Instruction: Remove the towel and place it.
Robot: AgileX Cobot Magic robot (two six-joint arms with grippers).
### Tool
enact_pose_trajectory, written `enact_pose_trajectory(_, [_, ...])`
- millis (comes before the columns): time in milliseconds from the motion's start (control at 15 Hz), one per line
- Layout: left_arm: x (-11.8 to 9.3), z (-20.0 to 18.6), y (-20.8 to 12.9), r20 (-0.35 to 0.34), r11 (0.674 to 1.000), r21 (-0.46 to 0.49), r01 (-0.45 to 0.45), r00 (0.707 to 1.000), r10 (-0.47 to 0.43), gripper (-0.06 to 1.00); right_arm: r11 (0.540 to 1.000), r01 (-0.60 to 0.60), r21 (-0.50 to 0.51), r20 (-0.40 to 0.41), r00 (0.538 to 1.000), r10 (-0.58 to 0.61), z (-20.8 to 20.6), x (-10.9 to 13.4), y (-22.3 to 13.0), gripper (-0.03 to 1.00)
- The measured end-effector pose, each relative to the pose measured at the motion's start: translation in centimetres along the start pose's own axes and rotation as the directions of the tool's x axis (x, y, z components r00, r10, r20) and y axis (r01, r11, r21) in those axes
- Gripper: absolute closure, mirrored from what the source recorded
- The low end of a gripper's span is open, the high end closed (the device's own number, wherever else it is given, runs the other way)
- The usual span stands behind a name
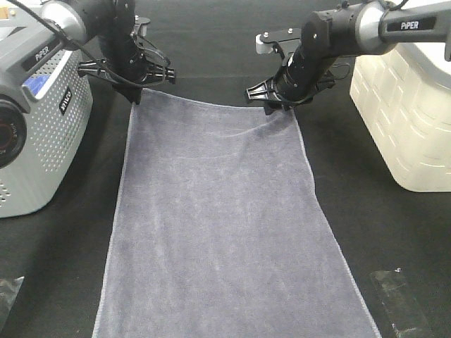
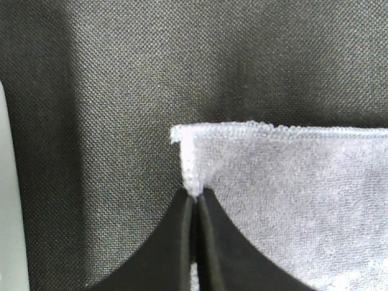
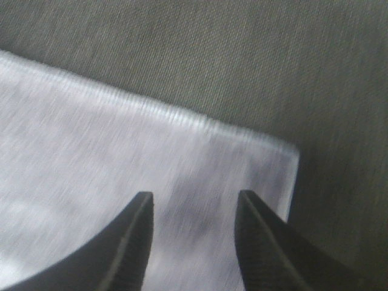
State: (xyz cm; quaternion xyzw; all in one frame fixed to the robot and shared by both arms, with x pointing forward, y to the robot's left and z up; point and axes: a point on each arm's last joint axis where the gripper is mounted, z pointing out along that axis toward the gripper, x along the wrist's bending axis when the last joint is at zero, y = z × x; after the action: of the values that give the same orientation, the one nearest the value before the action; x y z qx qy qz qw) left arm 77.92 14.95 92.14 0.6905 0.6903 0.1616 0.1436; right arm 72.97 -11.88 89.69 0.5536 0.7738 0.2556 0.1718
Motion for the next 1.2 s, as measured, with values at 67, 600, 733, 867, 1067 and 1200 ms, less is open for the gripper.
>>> enact_pose_trajectory(67, [0.0, 0.0, 0.0, 0.0, 1.0, 0.0, 0.0, 1.0, 0.0, 0.94, 1.0, 0.004, -0.009, 0.005, 1.0, -0.004, 0.6, -0.1, -0.2, 0.55])
enact_pose_trajectory(600, [0.0, 0.0, 0.0, 0.0, 1.0, -0.001, 0.0, 1.0, 0.0, 0.94, 0.999, -0.006, 0.036, 0.011, 1.0, 0.006, 2.2, -0.2, -1.3, 0.54])
enact_pose_trajectory(733, [0.0, 0.0, 0.0, 0.0, 1.0, -0.001, 0.0, 1.0, 0.0, 0.94, 0.999, -0.01, 0.044, 0.012, 1.0, 0.009, 1.2, -0.1, 0.0, 0.44])
enact_pose_trajectory(867, [0.0, 0.0, 0.0, 0.0, 1.0, -0.001, 0.0, 1.0, 0.0, 0.94, 1.0, -0.008, 0.019, 0.014, 1.0, 0.008, 0.3, -0.1, 1.3, 0.42])
enact_pose_trajectory(1067, [0.0, 0.0, 0.0, 0.0, 1.0, -0.001, 0.0, 1.0, 0.0, 0.94, 1.0, -0.018, 0.009, 0.065, 0.998, 0.017, 0.0, -0.7, 1.6, 0.44])
enact_pose_trajectory(1200, [0.0, 0.0, 0.0, 0.0, 1.0, -0.001, 0.0, 1.0, 0.0, 0.94, 0.999, -0.046, -0.004, 0.079, 0.996, 0.046, 0.0, -1.5, 1.7, 0.46])
